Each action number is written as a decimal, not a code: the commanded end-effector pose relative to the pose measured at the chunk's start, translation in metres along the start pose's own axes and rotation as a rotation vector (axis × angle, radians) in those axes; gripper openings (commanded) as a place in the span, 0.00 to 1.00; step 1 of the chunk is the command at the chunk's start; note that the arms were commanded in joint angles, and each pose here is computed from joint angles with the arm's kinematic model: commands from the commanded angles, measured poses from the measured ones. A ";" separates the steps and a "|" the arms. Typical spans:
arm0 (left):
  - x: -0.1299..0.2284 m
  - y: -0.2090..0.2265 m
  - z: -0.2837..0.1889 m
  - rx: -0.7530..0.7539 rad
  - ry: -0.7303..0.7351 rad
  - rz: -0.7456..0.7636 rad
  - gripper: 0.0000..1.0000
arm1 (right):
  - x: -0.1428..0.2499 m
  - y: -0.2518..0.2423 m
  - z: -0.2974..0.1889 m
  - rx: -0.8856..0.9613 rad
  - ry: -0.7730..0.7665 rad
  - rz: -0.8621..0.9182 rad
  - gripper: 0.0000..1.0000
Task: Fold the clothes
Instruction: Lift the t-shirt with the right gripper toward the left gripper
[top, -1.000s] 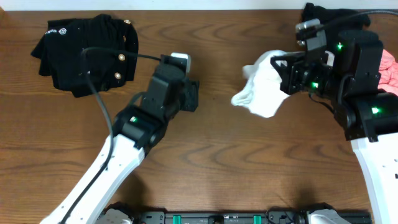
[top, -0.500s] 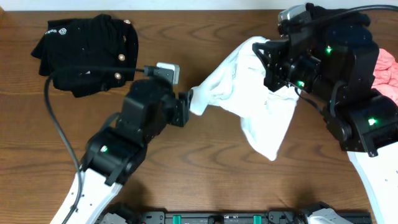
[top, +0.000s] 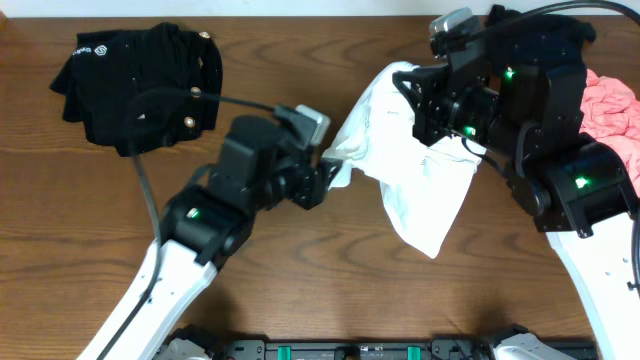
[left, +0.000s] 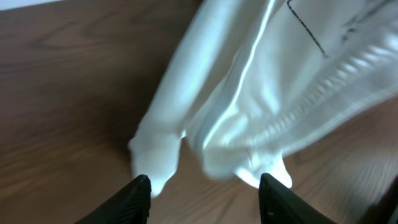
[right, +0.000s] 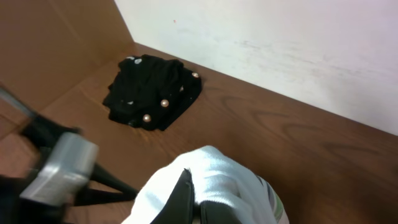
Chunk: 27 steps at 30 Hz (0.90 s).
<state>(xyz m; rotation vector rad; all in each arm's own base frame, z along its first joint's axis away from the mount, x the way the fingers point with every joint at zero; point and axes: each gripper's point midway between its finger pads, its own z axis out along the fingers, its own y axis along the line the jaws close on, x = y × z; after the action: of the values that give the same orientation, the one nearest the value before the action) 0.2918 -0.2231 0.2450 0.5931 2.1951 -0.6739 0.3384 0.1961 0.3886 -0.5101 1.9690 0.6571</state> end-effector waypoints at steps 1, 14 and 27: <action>0.001 -0.012 0.015 0.075 0.019 0.045 0.56 | -0.010 0.012 -0.007 -0.038 -0.026 -0.009 0.01; -0.008 -0.007 0.039 0.078 -0.008 0.053 0.56 | -0.005 0.019 -0.007 -0.073 -0.006 -0.003 0.01; 0.005 0.002 0.062 0.070 0.047 0.034 0.06 | -0.012 0.018 -0.019 -0.045 -0.039 -0.041 0.01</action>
<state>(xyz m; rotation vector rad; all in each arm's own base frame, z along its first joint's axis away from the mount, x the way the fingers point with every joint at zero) 0.3227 -0.2568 0.2020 0.6672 2.2190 -0.7190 0.3295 0.2011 0.3863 -0.5420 1.9819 0.7035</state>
